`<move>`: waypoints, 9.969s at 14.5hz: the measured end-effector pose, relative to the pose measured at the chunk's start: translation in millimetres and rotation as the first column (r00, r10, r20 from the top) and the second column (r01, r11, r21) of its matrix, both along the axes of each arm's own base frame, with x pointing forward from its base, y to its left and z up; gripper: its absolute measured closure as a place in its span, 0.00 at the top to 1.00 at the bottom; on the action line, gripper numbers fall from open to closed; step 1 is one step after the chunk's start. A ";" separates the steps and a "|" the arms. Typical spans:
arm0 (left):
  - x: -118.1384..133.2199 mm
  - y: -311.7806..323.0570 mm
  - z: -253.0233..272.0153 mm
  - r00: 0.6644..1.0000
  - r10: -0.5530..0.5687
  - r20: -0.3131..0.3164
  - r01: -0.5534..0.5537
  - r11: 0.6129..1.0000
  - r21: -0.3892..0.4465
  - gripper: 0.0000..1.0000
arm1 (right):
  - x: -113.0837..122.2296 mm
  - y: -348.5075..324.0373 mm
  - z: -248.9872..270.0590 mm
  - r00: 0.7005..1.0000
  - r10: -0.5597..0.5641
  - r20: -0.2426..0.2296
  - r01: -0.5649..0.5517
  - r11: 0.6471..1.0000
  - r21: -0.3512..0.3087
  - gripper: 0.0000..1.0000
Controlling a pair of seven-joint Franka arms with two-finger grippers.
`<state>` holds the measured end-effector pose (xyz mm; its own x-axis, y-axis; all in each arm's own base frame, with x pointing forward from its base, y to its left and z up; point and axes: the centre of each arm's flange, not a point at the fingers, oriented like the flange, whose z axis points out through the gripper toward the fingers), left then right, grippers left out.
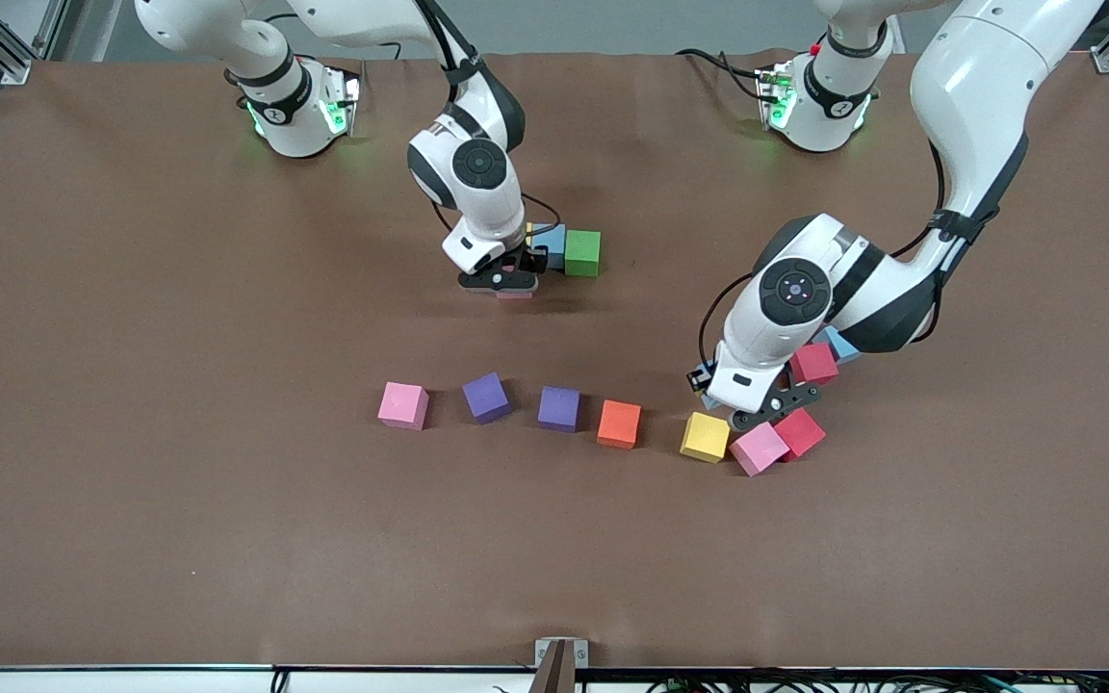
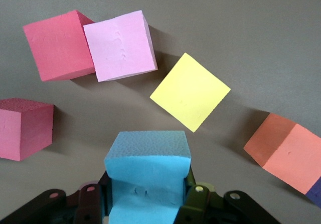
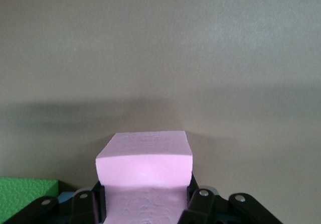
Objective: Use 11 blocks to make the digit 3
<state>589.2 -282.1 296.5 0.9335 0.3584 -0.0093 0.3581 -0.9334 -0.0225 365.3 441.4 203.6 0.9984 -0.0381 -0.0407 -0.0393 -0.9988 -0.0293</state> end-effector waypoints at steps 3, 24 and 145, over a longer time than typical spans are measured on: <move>0.0 0.0 0.0 1.000 0.000 0.000 0.000 1.000 0.000 0.53 | -2.1 1.6 0.1 1.000 0.000 -0.001 0.000 1.000 -0.001 0.57; 4.5 8.9 0.4 1.000 0.015 0.001 -0.015 1.000 0.000 0.53 | 114.0 -45.9 130.4 0.981 -0.191 -0.026 0.191 0.982 0.005 1.00; -109.4 -132.6 -39.8 0.366 0.930 0.024 -0.930 0.367 -0.038 0.53 | 77.4 -12.4 9.9 0.998 -0.057 0.005 0.056 0.998 0.031 0.52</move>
